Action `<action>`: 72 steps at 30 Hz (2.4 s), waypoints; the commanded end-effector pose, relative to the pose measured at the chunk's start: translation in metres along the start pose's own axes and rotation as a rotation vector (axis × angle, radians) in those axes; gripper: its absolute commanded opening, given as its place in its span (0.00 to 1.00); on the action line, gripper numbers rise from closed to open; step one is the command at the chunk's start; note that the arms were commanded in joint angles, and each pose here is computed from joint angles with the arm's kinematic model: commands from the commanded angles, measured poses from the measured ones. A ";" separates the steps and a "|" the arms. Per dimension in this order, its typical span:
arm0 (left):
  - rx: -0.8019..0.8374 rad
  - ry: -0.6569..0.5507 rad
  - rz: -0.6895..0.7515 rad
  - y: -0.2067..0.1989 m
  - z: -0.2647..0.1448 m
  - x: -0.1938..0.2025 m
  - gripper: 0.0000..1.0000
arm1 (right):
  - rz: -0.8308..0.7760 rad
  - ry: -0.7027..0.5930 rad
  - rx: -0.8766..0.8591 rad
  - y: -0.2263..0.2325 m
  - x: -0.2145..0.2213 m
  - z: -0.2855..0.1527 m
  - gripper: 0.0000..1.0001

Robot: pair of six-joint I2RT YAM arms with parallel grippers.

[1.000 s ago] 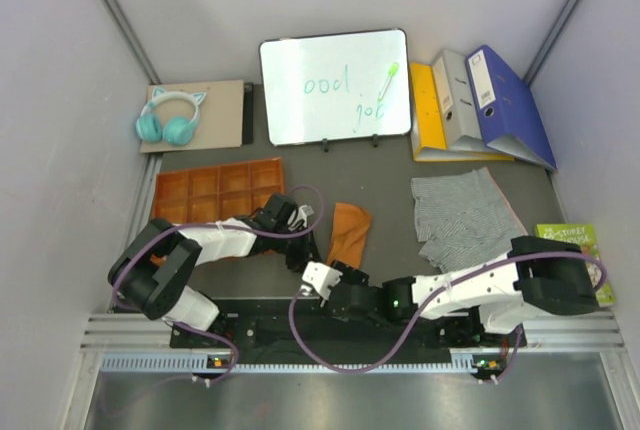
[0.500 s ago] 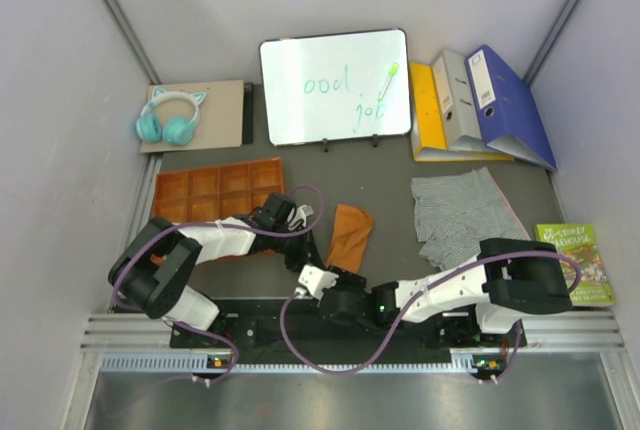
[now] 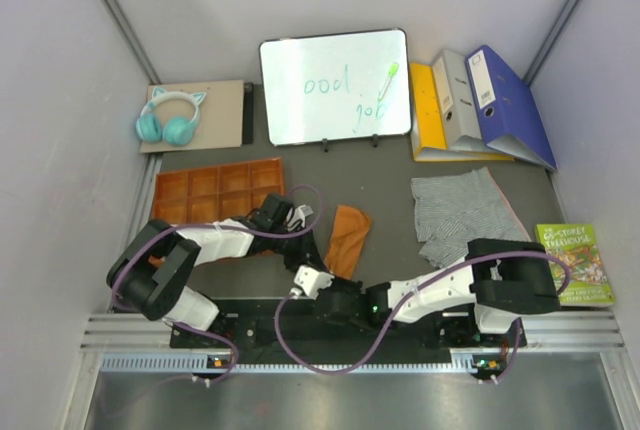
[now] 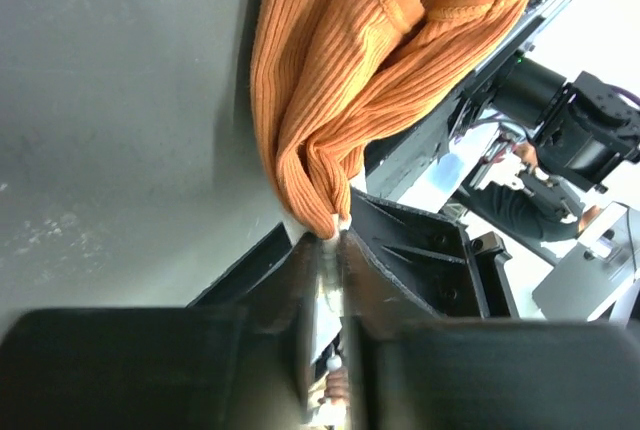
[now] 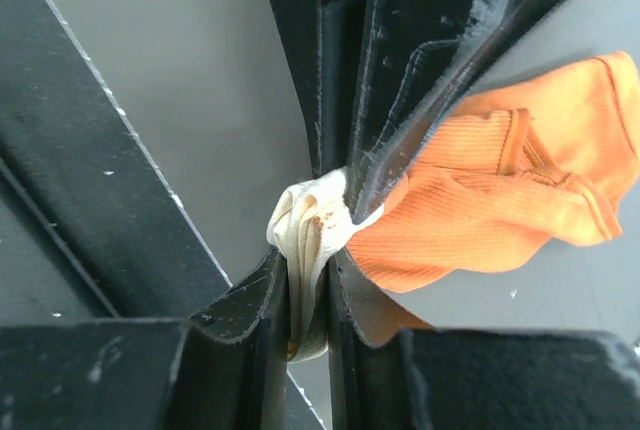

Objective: Roll the underwear
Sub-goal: Roll the underwear to the center of the board.

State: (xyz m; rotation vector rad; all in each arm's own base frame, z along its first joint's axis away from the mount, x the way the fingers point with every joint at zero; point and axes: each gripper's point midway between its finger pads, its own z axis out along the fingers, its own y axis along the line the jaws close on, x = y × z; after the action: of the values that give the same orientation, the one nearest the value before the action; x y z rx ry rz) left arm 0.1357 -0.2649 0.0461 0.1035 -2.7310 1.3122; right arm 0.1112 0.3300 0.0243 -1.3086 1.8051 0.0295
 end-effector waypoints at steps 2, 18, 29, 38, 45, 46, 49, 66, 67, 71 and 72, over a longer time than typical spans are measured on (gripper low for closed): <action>-0.058 -0.032 -0.143 0.026 -0.012 0.006 0.31 | 0.083 -0.048 -0.187 0.016 -0.035 -0.009 0.07; 0.002 -0.353 0.022 0.005 -0.036 -0.036 0.63 | 0.298 0.038 -0.519 0.007 -0.045 -0.020 0.07; 0.008 -0.505 0.121 0.004 -0.058 -0.038 0.64 | 0.401 0.080 -0.713 0.001 -0.044 -0.011 0.08; 0.113 -0.553 0.209 0.006 -0.057 -0.026 0.58 | 0.457 0.144 -0.829 0.004 -0.035 0.004 0.08; 0.160 -0.574 0.277 0.006 -0.057 -0.019 0.57 | 0.510 0.185 -0.857 -0.004 -0.026 0.012 0.08; 0.164 -0.570 0.290 0.005 -0.056 -0.018 0.57 | 0.510 0.191 -0.871 -0.003 -0.026 0.013 0.08; 0.168 -0.555 0.320 0.006 -0.053 -0.015 0.56 | 0.527 0.203 -0.894 -0.005 -0.024 0.015 0.08; 0.099 -0.509 0.441 0.011 -0.023 -0.014 0.58 | 0.616 0.247 -0.990 -0.008 -0.010 0.026 0.09; 0.088 -0.503 0.440 0.013 -0.018 -0.015 0.58 | 0.617 0.255 -0.997 -0.006 -0.008 0.026 0.09; 0.053 -0.522 0.437 0.017 -0.012 -0.021 0.58 | 0.622 0.262 -1.003 -0.005 -0.006 0.028 0.09; 0.031 -0.534 0.432 0.021 -0.011 -0.024 0.55 | 0.622 0.264 -1.005 -0.005 -0.005 0.028 0.09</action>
State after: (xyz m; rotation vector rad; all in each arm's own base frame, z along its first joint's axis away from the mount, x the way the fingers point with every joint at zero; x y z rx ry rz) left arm 0.1395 -0.2417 0.0352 -0.1777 -3.2062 1.6576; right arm 0.1202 0.3440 0.0219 -1.3102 2.5124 1.3363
